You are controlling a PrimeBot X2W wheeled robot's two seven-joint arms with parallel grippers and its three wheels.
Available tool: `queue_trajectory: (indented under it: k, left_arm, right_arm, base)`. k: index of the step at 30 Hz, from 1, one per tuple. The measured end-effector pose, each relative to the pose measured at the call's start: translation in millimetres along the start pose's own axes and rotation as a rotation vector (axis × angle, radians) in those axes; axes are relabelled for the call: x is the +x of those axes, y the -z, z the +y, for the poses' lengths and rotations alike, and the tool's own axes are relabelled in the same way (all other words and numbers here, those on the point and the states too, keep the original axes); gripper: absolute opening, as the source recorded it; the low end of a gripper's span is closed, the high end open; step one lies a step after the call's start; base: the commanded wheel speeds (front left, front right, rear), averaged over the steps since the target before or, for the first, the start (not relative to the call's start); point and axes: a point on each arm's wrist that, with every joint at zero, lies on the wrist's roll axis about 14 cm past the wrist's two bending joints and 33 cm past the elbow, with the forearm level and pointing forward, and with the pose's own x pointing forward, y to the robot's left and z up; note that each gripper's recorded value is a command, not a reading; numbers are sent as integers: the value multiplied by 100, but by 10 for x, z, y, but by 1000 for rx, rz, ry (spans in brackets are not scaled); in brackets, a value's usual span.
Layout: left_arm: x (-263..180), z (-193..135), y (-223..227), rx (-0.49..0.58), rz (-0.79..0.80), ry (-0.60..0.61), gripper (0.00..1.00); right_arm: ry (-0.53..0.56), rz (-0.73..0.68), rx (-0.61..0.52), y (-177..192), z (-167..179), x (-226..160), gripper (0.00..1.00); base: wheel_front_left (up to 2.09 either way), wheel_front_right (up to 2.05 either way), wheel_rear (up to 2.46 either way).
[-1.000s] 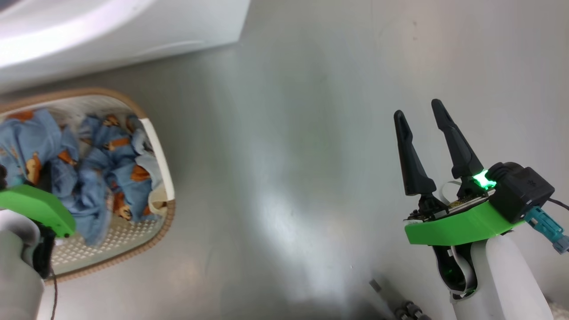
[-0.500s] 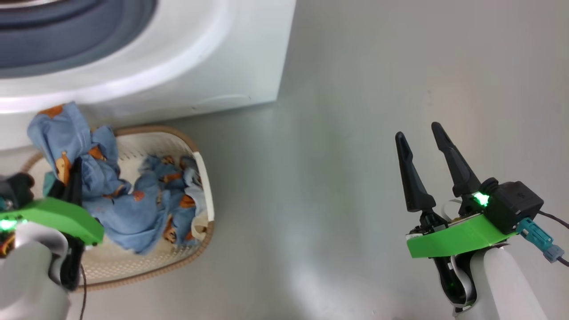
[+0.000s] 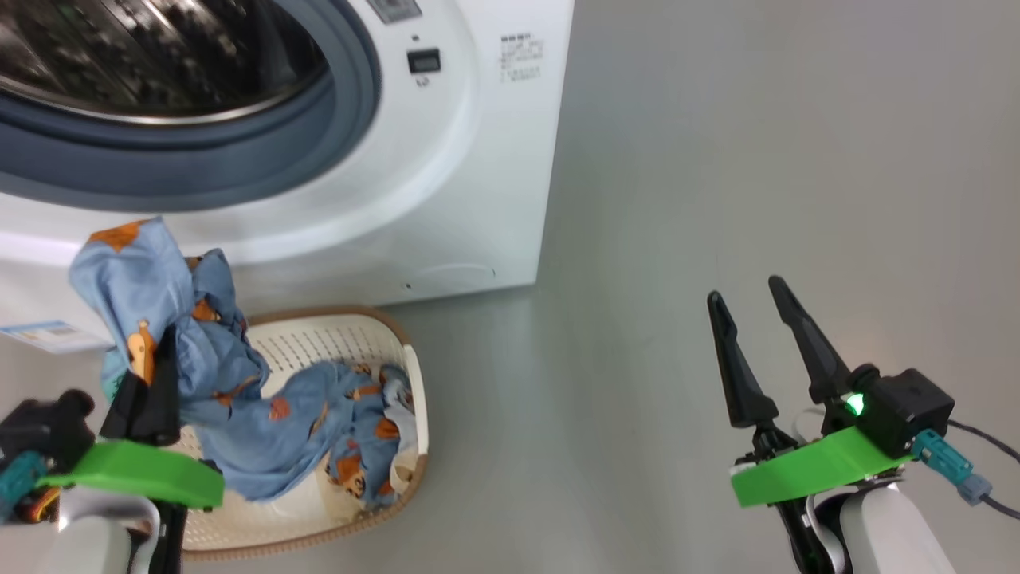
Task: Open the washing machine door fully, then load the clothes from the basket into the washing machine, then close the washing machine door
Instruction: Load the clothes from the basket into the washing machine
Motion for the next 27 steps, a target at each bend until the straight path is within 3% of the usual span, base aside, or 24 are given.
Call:
queue_trajectory:
  k: [7,14,27]
  left_arm:
    - [-414,-47,-581,58,-196,-30,0]
    - [-842,-69,-849,94,-301,-63,0]
    - [-1403,-12,-814,97,-331,-135,0]
  right_arm:
    - [-25,-46,-45,-229,108,-137,100]
    - [-28,-79,-58,-393,154,-321,100]
    - [-23,-120,-90,-572,187,-626,100]
  base:
    - [0,0,0]
    - [0,0,0]
    - [0,0,0]
